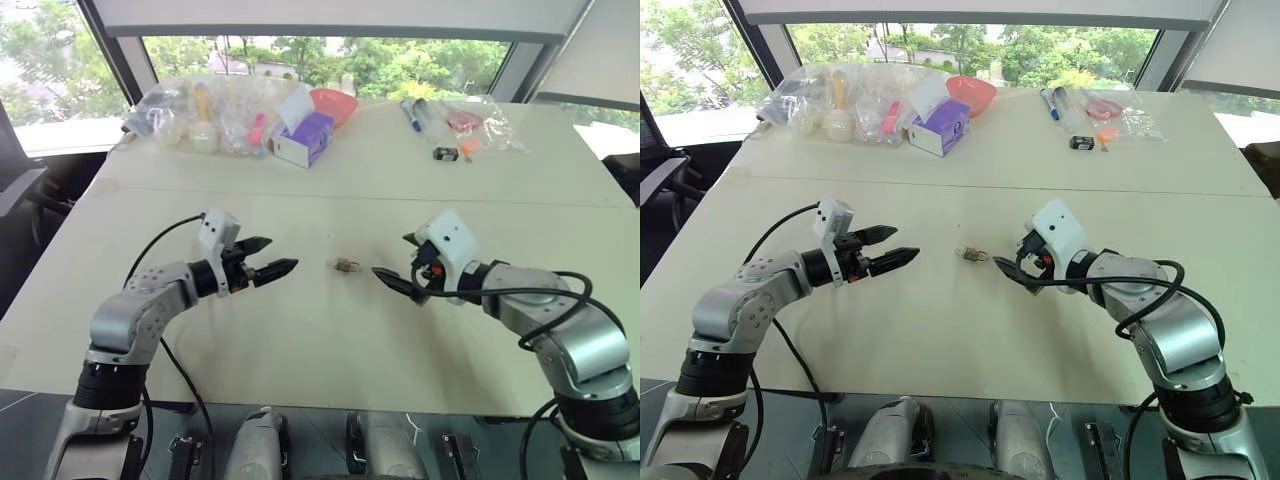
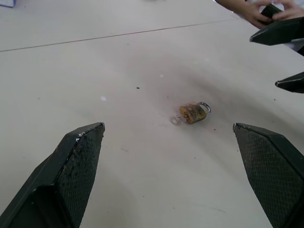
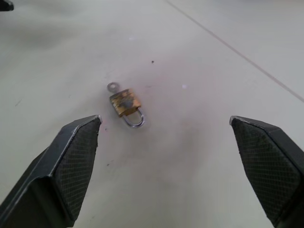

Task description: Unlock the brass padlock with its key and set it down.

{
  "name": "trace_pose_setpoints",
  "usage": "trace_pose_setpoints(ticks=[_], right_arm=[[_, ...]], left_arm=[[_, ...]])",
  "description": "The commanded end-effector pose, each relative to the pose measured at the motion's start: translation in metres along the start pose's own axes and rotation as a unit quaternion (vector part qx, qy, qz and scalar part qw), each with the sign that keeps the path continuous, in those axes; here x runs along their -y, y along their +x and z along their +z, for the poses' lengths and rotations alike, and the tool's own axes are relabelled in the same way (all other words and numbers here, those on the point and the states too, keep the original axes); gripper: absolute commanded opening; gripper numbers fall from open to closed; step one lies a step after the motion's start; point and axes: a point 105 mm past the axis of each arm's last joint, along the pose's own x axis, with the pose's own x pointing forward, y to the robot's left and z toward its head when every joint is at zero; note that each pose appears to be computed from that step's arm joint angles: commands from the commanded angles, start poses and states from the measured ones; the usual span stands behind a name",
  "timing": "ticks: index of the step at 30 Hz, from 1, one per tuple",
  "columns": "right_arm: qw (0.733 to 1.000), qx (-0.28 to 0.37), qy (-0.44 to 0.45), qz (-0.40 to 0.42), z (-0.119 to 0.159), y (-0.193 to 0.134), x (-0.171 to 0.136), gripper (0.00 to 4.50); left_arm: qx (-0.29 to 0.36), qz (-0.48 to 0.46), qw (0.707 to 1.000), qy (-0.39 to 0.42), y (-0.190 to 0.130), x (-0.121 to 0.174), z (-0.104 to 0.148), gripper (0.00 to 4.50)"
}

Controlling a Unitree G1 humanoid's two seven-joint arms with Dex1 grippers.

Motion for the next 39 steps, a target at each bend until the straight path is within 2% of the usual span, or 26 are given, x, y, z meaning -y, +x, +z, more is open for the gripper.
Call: trace_pose_setpoints(ticks=[1,20,24,29,34,39], right_arm=[[1.0,0.017,-0.022,-0.011,0.01,-0.004,0.005,4.5],[0.999,0.021,-0.024,-0.007,0.014,-0.002,0.006,4.5],[0.999,0.015,-0.021,0.024,0.017,0.009,0.001,4.5],[0.995,-0.028,-0.041,0.088,0.014,0.035,-0.01,4.5],[0.987,-0.048,-0.057,0.14,0.017,0.057,-0.019,4.5],[0.983,-0.067,-0.084,0.149,0.009,0.077,-0.016,4.5]], left_arm=[[0.008,-0.01,1.0,0.022,-0.003,0.005,0.009,4.49],[0.021,-0.009,1.0,0.014,0.0,-0.002,0.012,4.49],[0.021,-0.012,0.999,0.025,0.003,-0.006,0.015,4.49],[-0.034,-0.056,0.994,0.083,0.002,-0.008,0.012,4.49],[-0.113,-0.111,0.98,0.116,-0.019,-0.009,0.013,4.49],[-0.114,-0.111,0.978,0.132,-0.026,-0.008,0.029,4.49]])
